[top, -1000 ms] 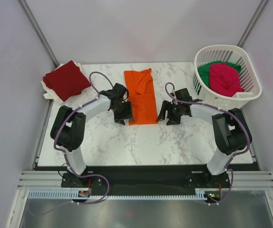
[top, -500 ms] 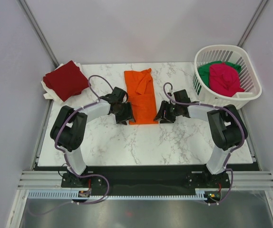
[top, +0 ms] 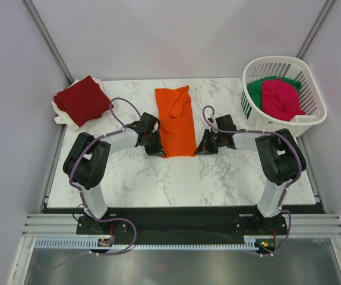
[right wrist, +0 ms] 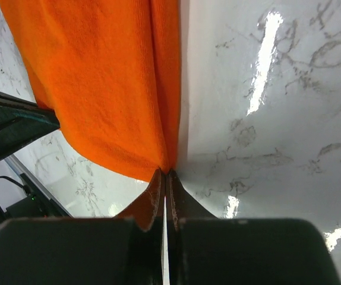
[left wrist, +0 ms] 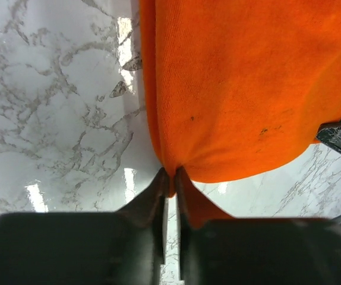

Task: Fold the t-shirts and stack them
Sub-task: Fold the tshirt

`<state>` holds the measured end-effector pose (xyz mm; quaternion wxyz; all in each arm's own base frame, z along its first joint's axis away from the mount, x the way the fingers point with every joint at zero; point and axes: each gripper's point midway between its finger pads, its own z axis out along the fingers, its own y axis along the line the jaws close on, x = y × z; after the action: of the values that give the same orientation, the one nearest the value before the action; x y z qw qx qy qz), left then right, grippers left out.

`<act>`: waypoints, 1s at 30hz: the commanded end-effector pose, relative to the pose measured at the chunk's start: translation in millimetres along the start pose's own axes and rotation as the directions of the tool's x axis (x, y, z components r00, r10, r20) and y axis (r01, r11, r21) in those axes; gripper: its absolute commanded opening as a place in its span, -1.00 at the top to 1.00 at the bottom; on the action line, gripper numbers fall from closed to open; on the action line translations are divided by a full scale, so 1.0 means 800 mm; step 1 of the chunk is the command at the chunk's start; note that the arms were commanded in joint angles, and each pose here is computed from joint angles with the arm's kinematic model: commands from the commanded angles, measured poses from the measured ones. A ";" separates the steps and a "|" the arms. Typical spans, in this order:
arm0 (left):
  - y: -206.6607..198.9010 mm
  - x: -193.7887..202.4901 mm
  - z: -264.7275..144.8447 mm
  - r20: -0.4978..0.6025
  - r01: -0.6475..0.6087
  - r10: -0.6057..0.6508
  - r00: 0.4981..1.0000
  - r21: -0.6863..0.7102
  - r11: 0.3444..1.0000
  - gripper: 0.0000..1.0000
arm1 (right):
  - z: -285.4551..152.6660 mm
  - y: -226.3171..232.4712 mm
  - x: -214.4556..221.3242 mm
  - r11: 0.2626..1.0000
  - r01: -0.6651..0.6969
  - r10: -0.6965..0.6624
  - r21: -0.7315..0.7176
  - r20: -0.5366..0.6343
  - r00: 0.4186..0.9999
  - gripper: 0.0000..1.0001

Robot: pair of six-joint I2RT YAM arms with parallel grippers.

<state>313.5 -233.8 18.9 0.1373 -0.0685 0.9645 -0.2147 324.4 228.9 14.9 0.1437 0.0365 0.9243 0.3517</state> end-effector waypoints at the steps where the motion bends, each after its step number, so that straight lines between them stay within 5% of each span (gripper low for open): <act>1: -0.003 -0.001 0.007 0.021 0.011 -0.011 1.000 0.004 1.000 0.90 | 0.007 -0.011 0.018 1.000 0.003 -0.002 0.019 -0.029 1.000 1.00; 10: -0.012 0.036 -0.014 0.016 -0.013 0.012 1.000 0.017 1.000 0.95 | -0.008 -0.004 0.063 1.000 0.022 -0.021 0.005 -0.065 0.998 1.00; 19: -0.030 0.108 -0.104 0.033 0.004 -0.007 0.999 0.090 0.996 0.95 | -0.086 0.053 0.095 0.995 0.099 -0.099 -0.018 0.010 0.995 1.00; 30: -0.062 0.081 -0.204 0.159 -0.007 -0.011 0.987 0.111 0.994 0.96 | -0.159 0.134 0.054 0.980 0.186 -0.174 -0.065 0.162 0.971 1.00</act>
<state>201.0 -234.4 143.4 0.1982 -0.0548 0.9374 -0.2810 232.6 234.5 151.2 0.2344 -0.0273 0.8940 0.3808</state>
